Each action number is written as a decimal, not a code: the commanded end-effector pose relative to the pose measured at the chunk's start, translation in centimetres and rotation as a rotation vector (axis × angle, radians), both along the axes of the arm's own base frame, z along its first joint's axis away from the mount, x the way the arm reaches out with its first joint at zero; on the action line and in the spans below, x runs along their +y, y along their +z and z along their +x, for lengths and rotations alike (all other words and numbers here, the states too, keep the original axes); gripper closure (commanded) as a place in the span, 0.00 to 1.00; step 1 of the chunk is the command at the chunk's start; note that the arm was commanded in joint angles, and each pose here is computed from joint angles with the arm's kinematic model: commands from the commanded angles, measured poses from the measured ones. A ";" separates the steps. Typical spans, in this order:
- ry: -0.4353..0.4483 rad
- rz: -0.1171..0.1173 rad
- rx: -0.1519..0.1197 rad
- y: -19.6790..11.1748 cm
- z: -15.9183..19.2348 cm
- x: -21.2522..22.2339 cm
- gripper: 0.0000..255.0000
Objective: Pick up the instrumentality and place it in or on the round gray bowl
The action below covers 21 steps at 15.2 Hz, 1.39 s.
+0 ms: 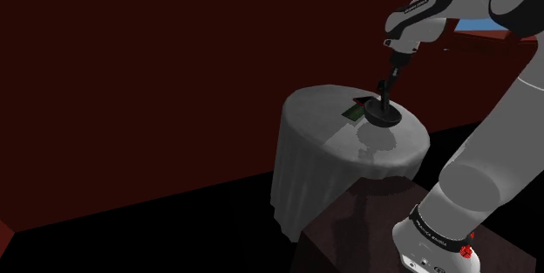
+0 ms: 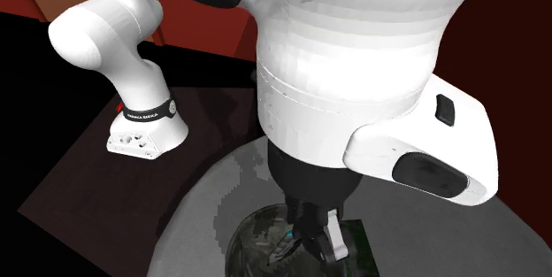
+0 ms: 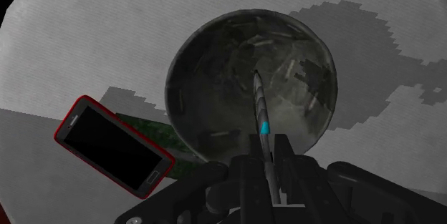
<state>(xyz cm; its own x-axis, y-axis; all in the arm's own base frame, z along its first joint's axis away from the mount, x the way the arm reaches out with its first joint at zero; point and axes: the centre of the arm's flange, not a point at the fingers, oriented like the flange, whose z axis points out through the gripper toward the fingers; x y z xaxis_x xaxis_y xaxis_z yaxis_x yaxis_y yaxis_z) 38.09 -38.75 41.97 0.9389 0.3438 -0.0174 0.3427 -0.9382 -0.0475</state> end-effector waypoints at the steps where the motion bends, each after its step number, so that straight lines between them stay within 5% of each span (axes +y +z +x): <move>1: 0.000 0.000 0.000 -1.0 0.1 0.0 1.00; 9: 0.000 0.000 0.000 -5.3 0.1 0.0 1.00; 17: 0.000 0.000 0.000 -5.4 0.1 0.0 1.00; 18: 0.000 0.000 0.000 -5.4 0.1 0.1 0.00; 21: 0.000 0.000 0.000 -5.4 0.0 0.3 0.00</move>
